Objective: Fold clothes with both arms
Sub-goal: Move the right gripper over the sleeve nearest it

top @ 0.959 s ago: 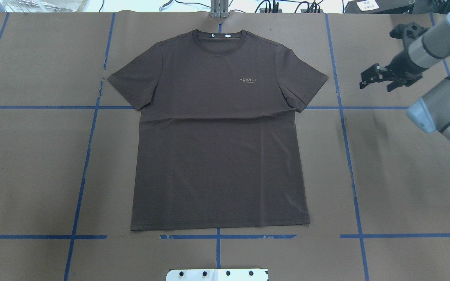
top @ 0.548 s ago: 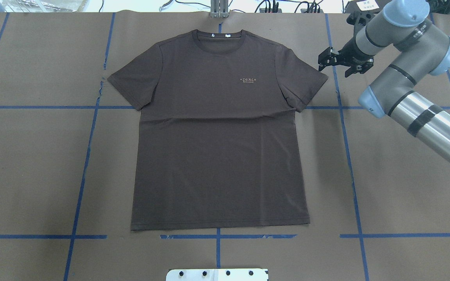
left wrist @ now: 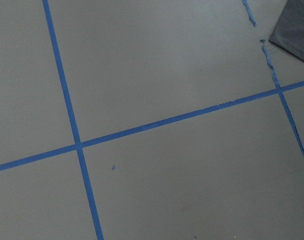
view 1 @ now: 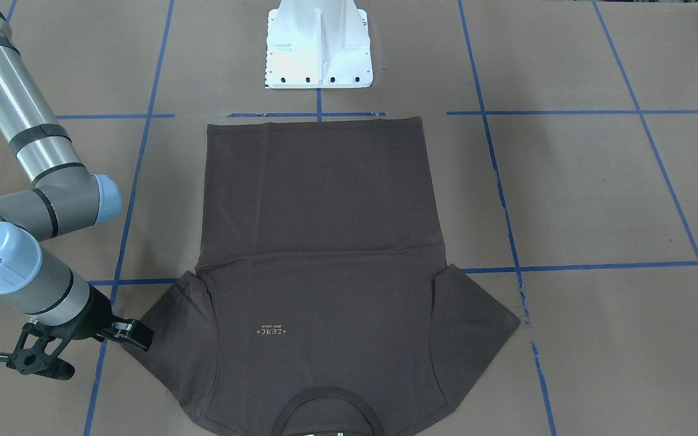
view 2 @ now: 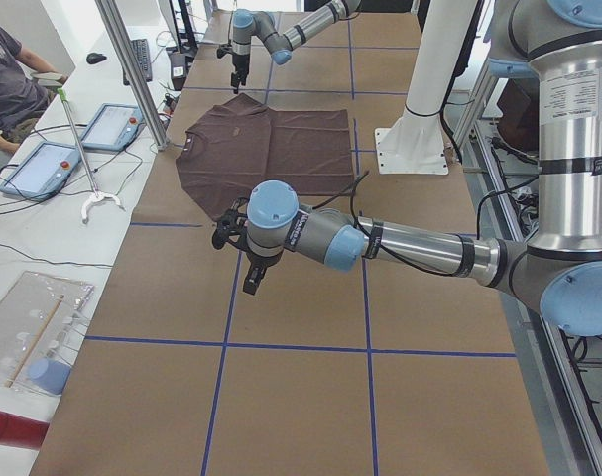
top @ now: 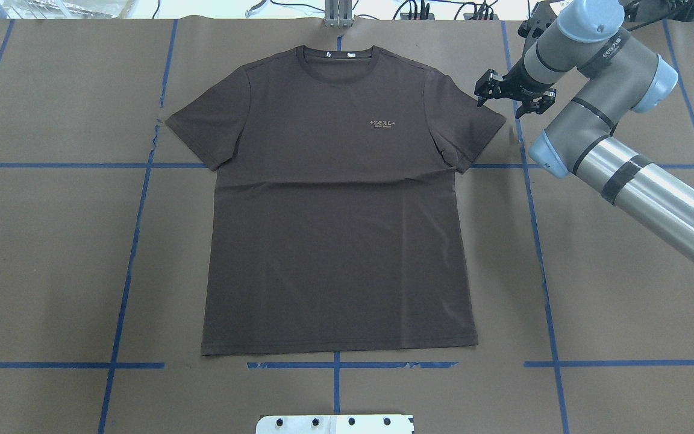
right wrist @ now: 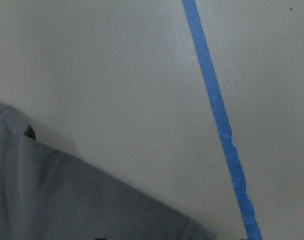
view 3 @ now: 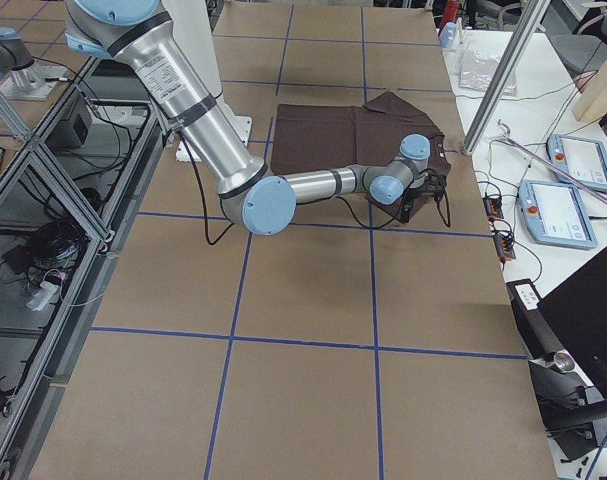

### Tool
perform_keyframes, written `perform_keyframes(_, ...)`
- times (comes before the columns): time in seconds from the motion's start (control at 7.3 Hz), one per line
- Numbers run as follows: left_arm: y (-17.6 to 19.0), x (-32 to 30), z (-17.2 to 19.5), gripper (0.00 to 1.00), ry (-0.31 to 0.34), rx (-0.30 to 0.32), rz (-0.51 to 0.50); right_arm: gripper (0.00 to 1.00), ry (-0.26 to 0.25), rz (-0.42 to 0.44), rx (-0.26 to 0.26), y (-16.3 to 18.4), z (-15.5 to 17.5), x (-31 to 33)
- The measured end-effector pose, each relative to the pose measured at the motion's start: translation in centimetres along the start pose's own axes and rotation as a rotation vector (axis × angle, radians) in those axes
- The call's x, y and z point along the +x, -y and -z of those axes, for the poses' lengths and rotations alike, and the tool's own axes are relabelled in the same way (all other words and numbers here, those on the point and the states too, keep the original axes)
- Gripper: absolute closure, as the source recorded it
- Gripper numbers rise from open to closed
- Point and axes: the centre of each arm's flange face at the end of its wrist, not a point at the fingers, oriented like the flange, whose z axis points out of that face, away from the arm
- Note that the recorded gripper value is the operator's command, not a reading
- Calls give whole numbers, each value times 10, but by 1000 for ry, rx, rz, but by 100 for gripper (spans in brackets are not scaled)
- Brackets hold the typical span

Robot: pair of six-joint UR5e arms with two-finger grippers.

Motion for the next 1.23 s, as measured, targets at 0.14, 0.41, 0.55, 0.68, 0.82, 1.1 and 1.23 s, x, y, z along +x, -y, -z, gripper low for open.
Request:
perform_keyframes(0.14,-2,-1,-1,0,15,-3,4,34,-11,-6,-5,-1,-6,2)
perform_keyframes(0.41,-2,-3,-2,0,39,-3,2,79,-18,-9,-6,-2,-10,3)
perform_keyframes(0.55,-3,-3,-2,0,42,-4,3,86,-21,-13,-4,-2,-11,4)
perform_keyframes(0.68,-3,-3,-2,0,43,-5,3,91,-26,-21,1,-2,-13,6)
perform_keyframes(0.82,-4,-3,-2,0,44,-5,4,100,-31,-27,4,-3,-14,7)
perform_keyframes(1.1,-4,-4,-2,0,45,-5,6,100,-33,-29,6,-3,-15,8)
perform_keyframes(1.23,-4,-4,-3,0,45,-5,7,100,-32,-32,7,-4,-14,6)
